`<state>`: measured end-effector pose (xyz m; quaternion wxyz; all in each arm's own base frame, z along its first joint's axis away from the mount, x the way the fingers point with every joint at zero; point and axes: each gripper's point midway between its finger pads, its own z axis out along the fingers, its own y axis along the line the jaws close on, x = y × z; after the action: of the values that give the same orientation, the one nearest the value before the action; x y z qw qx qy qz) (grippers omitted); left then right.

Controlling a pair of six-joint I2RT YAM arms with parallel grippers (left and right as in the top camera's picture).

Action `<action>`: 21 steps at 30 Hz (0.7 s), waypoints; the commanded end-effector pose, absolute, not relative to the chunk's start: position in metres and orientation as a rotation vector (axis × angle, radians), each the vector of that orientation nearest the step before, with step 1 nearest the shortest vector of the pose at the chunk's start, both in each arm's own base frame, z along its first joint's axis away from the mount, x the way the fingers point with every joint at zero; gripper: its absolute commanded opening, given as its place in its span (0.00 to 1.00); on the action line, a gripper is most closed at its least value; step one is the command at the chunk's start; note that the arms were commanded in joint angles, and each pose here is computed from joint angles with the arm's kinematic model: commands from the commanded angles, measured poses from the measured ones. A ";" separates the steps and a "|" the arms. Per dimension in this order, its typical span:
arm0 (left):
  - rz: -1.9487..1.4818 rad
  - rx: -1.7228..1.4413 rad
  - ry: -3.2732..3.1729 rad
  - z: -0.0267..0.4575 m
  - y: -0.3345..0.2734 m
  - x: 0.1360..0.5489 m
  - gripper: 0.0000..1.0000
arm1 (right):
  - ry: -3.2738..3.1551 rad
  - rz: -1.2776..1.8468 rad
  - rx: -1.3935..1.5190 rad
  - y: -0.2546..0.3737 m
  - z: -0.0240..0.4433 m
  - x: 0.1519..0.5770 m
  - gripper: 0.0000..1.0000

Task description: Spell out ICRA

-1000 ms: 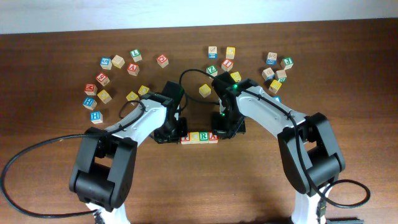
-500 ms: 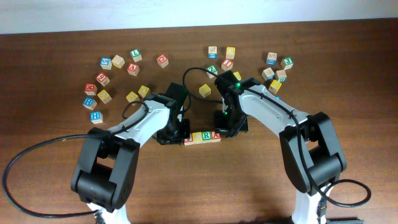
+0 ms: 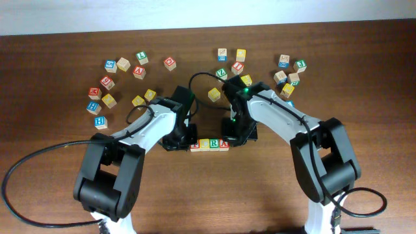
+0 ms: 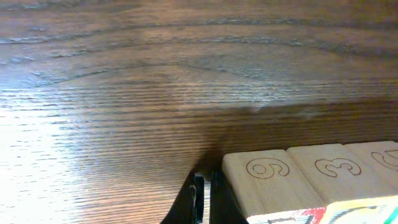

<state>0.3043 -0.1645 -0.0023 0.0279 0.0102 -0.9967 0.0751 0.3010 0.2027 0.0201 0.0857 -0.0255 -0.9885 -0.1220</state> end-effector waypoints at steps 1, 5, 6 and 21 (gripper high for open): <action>0.216 0.009 -3.066 -0.011 -0.163 0.303 0.00 | -2.935 -0.412 -0.062 0.213 0.025 0.295 0.04; 0.217 0.009 -3.065 -0.011 -0.163 0.303 0.00 | -2.936 -0.411 -0.064 0.213 0.025 0.296 0.04; 0.216 0.009 -3.065 -0.011 -0.163 0.303 0.00 | -2.942 -0.399 -0.064 0.211 0.025 0.296 0.04; 0.097 0.175 -3.062 -0.001 -0.116 0.319 0.00 | -2.972 -0.274 -0.171 0.174 0.033 0.313 0.13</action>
<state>0.3105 -0.1288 -0.0014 0.0409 0.0580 -0.9958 0.0572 0.3040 0.1804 0.0207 0.0962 -0.0548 -0.9880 -0.1076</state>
